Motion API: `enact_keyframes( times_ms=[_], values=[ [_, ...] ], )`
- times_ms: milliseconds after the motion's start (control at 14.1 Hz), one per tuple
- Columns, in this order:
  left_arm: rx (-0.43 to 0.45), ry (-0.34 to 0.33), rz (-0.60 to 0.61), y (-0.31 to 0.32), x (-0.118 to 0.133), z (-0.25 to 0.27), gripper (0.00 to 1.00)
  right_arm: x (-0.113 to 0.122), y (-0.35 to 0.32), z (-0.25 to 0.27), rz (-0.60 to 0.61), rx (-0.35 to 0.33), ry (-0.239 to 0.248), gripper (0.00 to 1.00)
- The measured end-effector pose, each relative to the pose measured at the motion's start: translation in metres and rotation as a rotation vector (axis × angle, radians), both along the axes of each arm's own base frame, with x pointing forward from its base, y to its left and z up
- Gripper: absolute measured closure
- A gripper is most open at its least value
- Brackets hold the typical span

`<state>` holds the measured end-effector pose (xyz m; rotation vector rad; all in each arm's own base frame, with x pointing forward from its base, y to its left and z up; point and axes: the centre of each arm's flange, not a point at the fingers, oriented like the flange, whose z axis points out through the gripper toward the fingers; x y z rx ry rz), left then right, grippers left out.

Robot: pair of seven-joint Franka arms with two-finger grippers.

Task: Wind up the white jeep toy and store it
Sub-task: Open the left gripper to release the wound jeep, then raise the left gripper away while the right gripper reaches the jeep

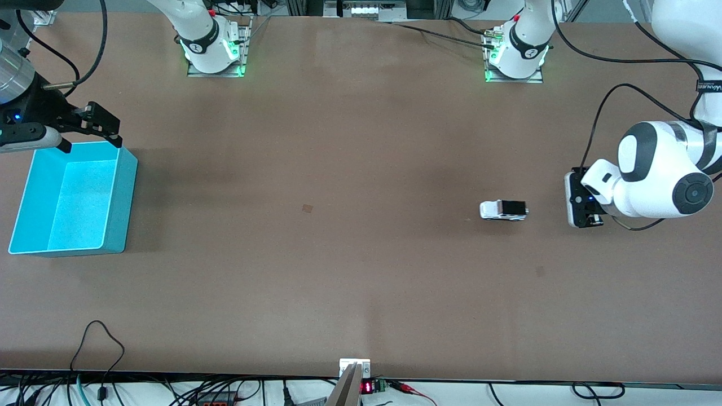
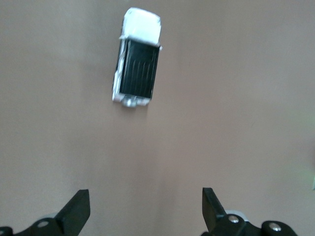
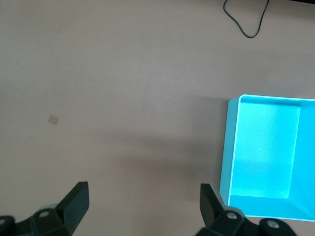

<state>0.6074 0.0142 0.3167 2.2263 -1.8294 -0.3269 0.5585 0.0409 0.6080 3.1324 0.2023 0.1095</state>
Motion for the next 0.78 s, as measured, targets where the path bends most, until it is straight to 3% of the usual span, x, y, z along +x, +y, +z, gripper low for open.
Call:
enact_keyframes(
  times_ms=[498, 783],
  values=[
    [0.203, 0.086, 0.334, -0.101, 0.007, 0.091, 0.00, 0.000, -0.001, 0.000, -0.001, 0.000, 0.000, 0.00],
    [0.280, 0.020, 0.587, -0.099, 0.002, 0.150, 0.00, 0.000, -0.001, 0.000, -0.001, 0.000, 0.000, 0.00]
  ],
)
